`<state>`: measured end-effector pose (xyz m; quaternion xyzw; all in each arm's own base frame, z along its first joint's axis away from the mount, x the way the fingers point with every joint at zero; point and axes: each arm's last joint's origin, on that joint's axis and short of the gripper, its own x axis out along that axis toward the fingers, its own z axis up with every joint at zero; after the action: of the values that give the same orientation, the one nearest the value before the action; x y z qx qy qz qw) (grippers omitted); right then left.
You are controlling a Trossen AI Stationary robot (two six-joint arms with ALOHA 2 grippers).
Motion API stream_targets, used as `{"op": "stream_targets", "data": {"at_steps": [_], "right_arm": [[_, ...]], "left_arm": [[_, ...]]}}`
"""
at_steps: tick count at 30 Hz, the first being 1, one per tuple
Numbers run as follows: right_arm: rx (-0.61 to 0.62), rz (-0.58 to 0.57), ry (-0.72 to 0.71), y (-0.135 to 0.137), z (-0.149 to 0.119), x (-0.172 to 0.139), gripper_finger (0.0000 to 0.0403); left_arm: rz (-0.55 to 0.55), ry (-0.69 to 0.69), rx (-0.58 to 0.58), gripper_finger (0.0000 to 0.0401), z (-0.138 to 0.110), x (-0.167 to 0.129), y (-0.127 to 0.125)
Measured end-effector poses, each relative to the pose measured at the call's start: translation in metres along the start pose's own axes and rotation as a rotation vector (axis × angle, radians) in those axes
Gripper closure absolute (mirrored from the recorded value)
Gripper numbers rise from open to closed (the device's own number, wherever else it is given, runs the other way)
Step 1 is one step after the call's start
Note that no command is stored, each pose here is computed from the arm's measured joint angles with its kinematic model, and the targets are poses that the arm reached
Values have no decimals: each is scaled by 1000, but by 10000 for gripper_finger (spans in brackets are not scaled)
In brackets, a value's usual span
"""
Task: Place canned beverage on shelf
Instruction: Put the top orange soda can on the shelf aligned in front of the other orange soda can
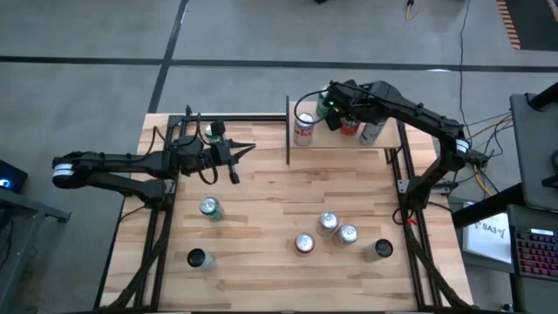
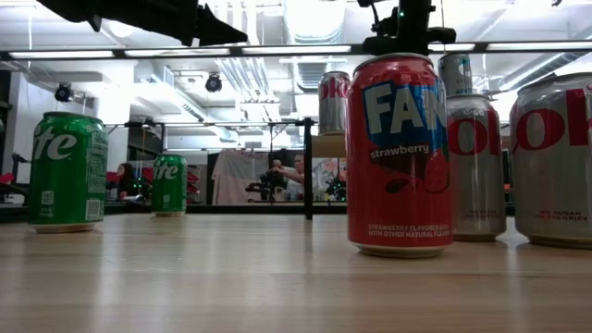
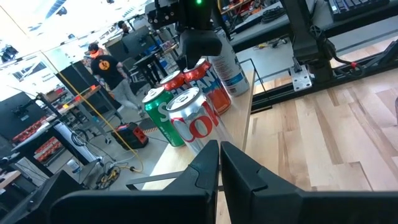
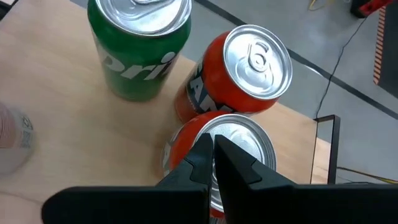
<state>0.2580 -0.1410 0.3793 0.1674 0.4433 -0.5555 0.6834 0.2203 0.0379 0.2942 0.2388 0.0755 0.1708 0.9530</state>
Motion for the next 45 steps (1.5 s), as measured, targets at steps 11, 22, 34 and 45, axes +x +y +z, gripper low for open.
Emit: {"op": "stream_targets", "data": {"at_steps": [11,22,34,45], "right_arm": [[-161,24,10,5,-6,-5,394],[-194,35,-2,3,-8,-9,394],[-142,225,68,4,-10,-26,394],[-137,105,136,2,-16,-20,394]], "left_arm": [[1,0,0,400,0,0,0],[67,34,0,400,-1,0,2],[67,35,1,400,-1,0,2],[67,36,1,400,-1,0,2]]}}
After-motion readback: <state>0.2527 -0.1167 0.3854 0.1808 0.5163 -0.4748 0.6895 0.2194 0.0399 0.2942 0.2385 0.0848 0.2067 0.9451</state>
